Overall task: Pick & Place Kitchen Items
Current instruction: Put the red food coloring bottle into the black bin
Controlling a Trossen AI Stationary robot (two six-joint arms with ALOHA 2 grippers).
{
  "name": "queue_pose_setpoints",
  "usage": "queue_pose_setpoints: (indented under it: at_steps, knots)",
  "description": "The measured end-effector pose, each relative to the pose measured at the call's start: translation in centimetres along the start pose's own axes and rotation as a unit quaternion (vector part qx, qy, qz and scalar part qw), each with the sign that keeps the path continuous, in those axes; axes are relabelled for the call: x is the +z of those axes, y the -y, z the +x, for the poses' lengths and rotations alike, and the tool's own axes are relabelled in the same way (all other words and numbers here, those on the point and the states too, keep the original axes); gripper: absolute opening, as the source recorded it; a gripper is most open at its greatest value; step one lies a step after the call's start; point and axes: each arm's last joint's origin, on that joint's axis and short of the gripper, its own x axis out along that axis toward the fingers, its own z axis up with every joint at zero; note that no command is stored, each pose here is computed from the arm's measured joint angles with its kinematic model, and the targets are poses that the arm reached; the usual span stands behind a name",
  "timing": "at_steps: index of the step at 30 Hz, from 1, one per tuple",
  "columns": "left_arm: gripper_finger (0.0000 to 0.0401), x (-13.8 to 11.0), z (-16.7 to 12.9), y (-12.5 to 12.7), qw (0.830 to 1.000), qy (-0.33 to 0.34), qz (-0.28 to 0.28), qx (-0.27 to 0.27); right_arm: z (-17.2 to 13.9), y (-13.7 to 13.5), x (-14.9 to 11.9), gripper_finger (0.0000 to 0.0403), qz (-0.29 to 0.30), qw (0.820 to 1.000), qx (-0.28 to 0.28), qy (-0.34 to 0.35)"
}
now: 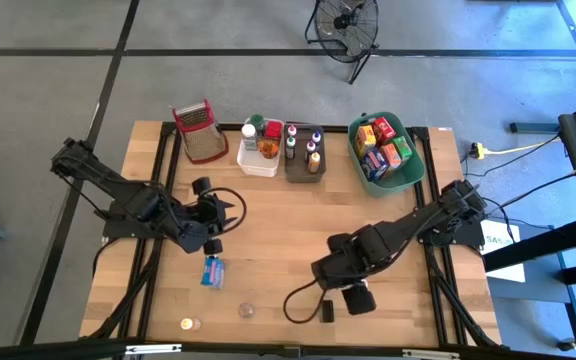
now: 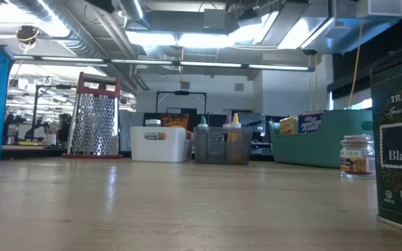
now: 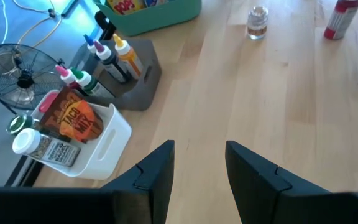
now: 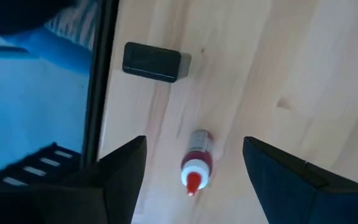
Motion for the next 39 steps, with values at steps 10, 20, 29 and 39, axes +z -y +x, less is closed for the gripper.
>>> queue_pose_setpoints:
  at_steps: [10,20,29,39]
  knots:
    - [0.0139,-0.8,0.6,0.2,0.999,-0.014,0.028,0.005,0.0,-0.1,-1.3,0.0270,0.136,0.989,-0.040,-0.051]
    - [0.0139,-0.8,0.6,0.2,0.998,-0.014,0.060,0.003,0.6,-1.9,-2.4,0.0270,0.165,0.983,-0.054,-0.051]
    - [0.0139,-0.8,0.6,0.2,0.996,-0.013,0.090,0.004,-0.2,-3.9,-6.1,0.0270,0.109,0.987,-0.113,-0.031]
    - [0.0139,-0.7,0.6,0.1,0.994,-0.005,0.110,0.018,-1.8,-3.4,-13.4,0.0270,0.140,0.977,-0.082,0.139]
